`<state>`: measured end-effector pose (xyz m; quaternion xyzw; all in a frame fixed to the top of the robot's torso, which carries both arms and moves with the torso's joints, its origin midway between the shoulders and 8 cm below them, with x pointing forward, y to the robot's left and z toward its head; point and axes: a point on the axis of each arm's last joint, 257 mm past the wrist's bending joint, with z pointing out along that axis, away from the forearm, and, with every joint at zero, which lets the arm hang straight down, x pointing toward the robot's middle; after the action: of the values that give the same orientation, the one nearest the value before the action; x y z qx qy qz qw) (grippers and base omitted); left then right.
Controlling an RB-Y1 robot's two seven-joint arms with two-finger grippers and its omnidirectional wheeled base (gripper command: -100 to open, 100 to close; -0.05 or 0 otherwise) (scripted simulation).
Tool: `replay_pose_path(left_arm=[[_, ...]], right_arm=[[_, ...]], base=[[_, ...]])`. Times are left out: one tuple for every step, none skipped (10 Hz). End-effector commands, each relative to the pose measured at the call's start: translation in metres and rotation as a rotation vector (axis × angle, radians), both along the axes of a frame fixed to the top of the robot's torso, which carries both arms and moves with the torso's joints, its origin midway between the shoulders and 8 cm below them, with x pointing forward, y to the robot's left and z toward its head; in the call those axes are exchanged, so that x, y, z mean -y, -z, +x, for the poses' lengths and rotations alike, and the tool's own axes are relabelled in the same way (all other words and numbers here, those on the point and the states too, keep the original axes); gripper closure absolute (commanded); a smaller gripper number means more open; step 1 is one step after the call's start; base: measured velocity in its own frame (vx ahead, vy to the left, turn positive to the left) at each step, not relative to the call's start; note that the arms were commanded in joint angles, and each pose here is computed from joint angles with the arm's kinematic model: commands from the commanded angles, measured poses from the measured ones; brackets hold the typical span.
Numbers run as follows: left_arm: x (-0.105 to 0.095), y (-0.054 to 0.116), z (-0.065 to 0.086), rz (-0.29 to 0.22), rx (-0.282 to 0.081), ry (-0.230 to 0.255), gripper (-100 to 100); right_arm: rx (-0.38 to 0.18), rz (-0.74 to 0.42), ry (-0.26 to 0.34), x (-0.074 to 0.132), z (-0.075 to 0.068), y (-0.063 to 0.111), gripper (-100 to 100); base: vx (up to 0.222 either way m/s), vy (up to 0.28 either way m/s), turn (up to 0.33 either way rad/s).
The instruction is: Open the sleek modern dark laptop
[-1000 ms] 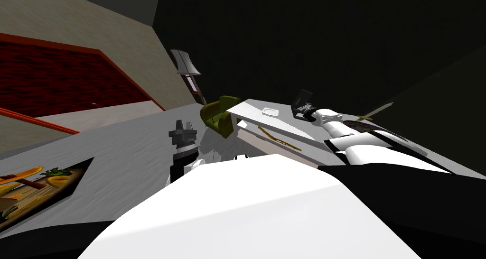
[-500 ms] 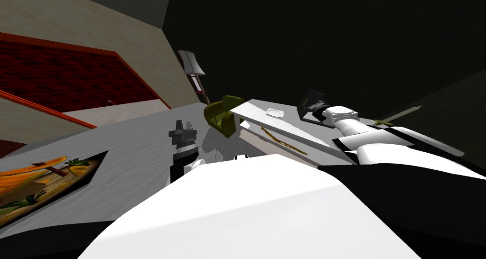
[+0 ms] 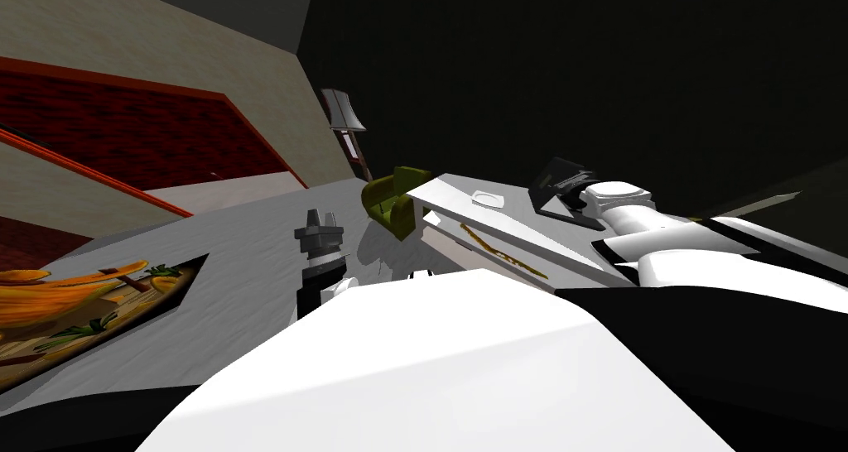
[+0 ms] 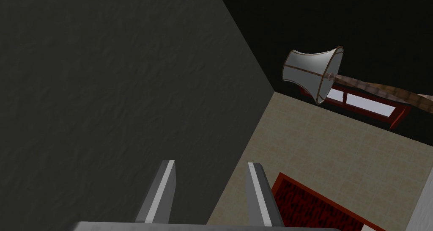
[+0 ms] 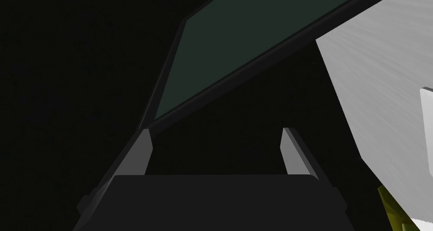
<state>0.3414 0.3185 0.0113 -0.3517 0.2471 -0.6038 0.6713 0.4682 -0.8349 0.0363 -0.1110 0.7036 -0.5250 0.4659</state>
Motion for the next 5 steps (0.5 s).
replay_pose_path(left_arm=[[0.0,0.0,0.0,0.0,0.0,0.0,0],[0.0,0.0,0.0,0.0,0.0,0.0,0],[0.0,0.0,0.0,0.0,0.0,0.0,0],[0.0,0.0,0.0,0.0,0.0,0.0,0],[0.0,0.0,0.0,0.0,0.0,0.0,0]], right_arm=[[-0.012,-0.016,0.064,0.023,-0.021,-0.008,-100],[0.005,-0.016,0.071,0.026,-0.024,-0.014,-100],[0.0,-0.04,0.092,0.034,-0.033,-0.022,-100],[-0.013,-0.055,0.103,0.037,-0.036,-0.022,-100],[-0.027,-0.031,0.067,0.024,-0.023,-0.007,-100]], base=[[0.007,0.012,0.083],[0.013,0.015,0.037],[0.01,0.006,-0.01],[0.005,-0.002,-0.011],[0.0,0.0,0.0]])
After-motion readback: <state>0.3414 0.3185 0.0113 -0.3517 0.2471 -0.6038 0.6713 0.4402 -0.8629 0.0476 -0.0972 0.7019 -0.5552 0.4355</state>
